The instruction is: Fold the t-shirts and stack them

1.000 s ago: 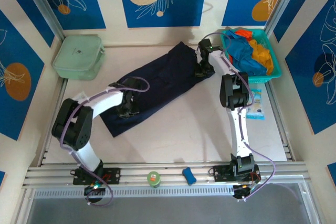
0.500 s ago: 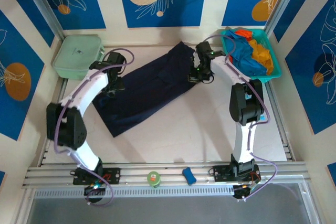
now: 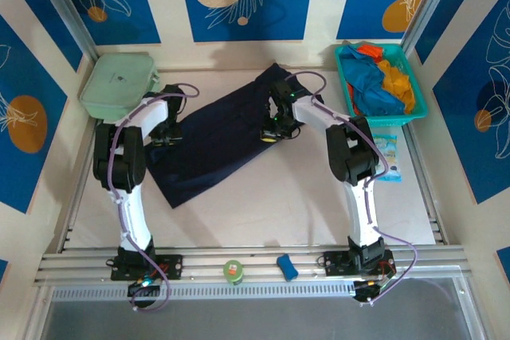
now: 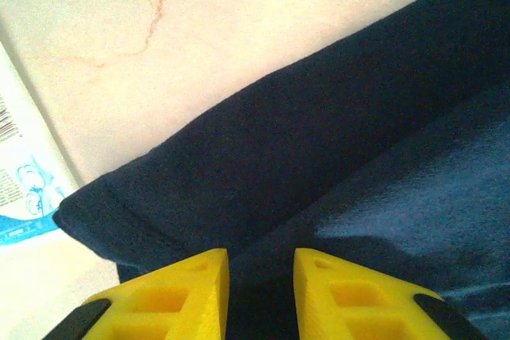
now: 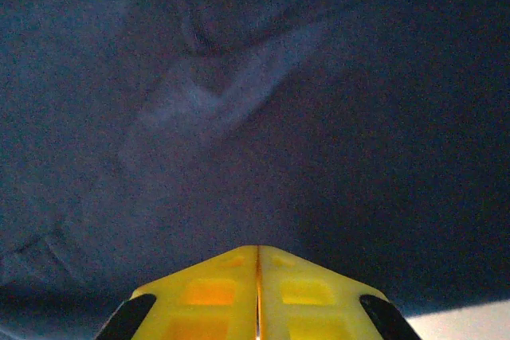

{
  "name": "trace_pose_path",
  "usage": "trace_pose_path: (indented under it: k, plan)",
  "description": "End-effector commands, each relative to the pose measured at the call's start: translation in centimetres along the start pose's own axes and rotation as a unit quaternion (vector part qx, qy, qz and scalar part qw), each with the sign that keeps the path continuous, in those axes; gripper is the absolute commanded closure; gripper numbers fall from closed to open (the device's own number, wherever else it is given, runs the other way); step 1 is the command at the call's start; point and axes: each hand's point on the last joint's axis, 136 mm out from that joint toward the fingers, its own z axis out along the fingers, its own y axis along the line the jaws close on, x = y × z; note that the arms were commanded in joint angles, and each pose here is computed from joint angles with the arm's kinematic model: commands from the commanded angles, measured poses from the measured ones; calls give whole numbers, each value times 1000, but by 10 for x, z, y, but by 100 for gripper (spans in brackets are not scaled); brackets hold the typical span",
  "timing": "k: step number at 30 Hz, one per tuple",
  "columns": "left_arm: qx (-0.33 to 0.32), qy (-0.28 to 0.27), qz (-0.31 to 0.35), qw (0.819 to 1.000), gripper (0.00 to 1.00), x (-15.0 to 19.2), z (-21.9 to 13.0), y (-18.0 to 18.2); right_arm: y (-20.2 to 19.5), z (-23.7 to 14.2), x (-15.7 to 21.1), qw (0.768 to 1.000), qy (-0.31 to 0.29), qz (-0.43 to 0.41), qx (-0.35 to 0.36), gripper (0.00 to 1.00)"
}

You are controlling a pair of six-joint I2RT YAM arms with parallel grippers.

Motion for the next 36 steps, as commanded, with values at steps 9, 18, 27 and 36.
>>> trace_pose_path:
  k: [9, 18, 27, 36]
  plan:
    - [21, 27, 19, 999, 74, 74, -14, -3, -2, 16, -16, 1000, 13, 14, -2, 91]
    - [5, 27, 15, 1000, 74, 82, -11, 4, -5, 23, -19, 1000, 16, 17, 0, 91]
    - [-5, -24, 14, 1000, 70, 35, -57, 16, -16, 21, -21, 999, 15, 29, 7, 91]
    - [-21, 52, 41, 998, 74, 34, 11, -9, -28, 35, -23, 999, 30, 35, 21, 91]
